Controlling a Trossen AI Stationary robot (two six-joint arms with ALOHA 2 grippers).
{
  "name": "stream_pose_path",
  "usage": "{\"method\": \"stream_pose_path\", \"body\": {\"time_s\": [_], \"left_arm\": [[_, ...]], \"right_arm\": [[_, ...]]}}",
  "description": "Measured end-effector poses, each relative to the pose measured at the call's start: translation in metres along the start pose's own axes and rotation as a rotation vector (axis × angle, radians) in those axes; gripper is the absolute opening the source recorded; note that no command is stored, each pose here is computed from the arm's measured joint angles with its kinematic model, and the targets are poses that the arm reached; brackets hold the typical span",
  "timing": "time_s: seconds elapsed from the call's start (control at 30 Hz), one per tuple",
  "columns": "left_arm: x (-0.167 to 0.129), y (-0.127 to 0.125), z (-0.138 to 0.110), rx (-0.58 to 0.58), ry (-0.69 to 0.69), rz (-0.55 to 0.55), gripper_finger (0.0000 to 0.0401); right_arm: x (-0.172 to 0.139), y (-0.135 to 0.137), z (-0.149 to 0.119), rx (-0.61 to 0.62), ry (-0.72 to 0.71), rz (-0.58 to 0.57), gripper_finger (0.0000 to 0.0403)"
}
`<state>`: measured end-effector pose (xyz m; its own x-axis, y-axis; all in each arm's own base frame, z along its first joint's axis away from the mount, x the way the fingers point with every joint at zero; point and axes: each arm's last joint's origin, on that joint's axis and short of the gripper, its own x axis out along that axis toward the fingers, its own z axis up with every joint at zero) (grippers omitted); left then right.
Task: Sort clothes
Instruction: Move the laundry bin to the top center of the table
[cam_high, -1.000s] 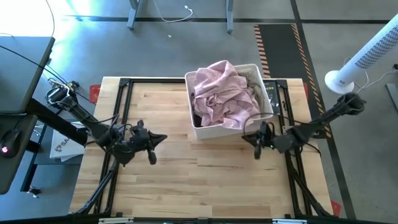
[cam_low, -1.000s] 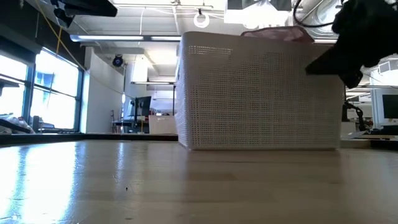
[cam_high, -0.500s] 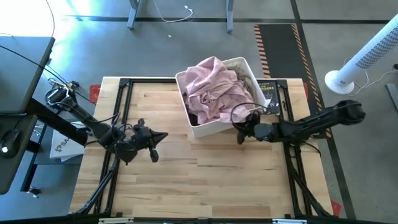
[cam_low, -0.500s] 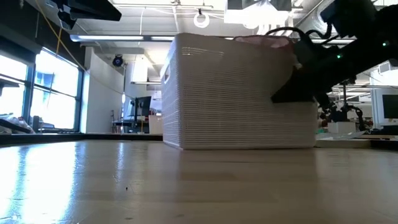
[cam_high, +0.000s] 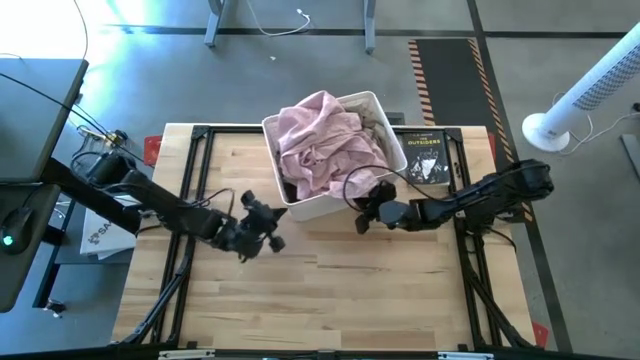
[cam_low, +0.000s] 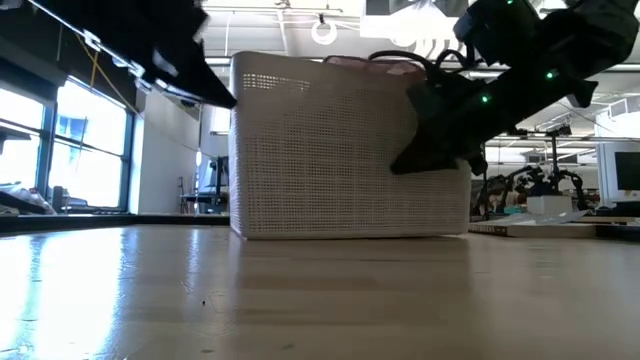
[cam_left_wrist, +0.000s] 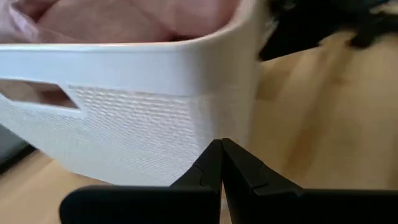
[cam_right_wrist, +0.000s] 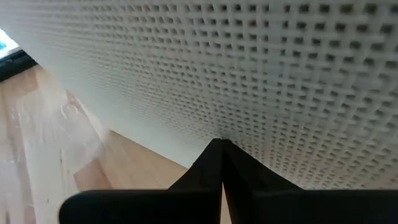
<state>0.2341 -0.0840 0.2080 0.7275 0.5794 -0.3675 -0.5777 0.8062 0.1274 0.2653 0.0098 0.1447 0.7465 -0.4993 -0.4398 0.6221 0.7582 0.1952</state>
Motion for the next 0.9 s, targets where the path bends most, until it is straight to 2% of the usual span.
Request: {"method": "stream_pose_path", "body": {"time_s": [0.07, 0.27, 0.47, 0.57, 0.7, 0.9], "left_arm": [[0.012, 0.005, 0.002, 0.031, 0.017, 0.025, 0.0], [0.042, 0.026, 0.025, 0.063, 0.0, -0.009, 0.0], [0.058, 0.061, 0.035, 0.073, 0.01, 0.134, 0.0], [0.061, 0.073, 0.038, 0.053, 0.014, 0.17, 0.0], [0.055, 0.075, 0.04, 0.051, 0.014, 0.158, 0.0], [0.029, 0.067, 0.041, 0.017, -0.003, 0.103, 0.0]], "right_arm": [[0.0, 0.0, 0.0, -0.003, 0.003, -0.005, 0.0], [-0.006, -0.002, 0.005, 0.0, -0.015, -0.027, 0.0], [-0.014, 0.001, 0.01, -0.046, -0.007, 0.009, 0.0], [-0.015, 0.003, 0.006, -0.078, 0.017, 0.038, 0.0], [-0.021, 0.009, 0.009, -0.122, 0.029, 0.134, 0.0], [-0.046, 0.016, 0.03, -0.163, 0.039, 0.445, 0.0]]}}
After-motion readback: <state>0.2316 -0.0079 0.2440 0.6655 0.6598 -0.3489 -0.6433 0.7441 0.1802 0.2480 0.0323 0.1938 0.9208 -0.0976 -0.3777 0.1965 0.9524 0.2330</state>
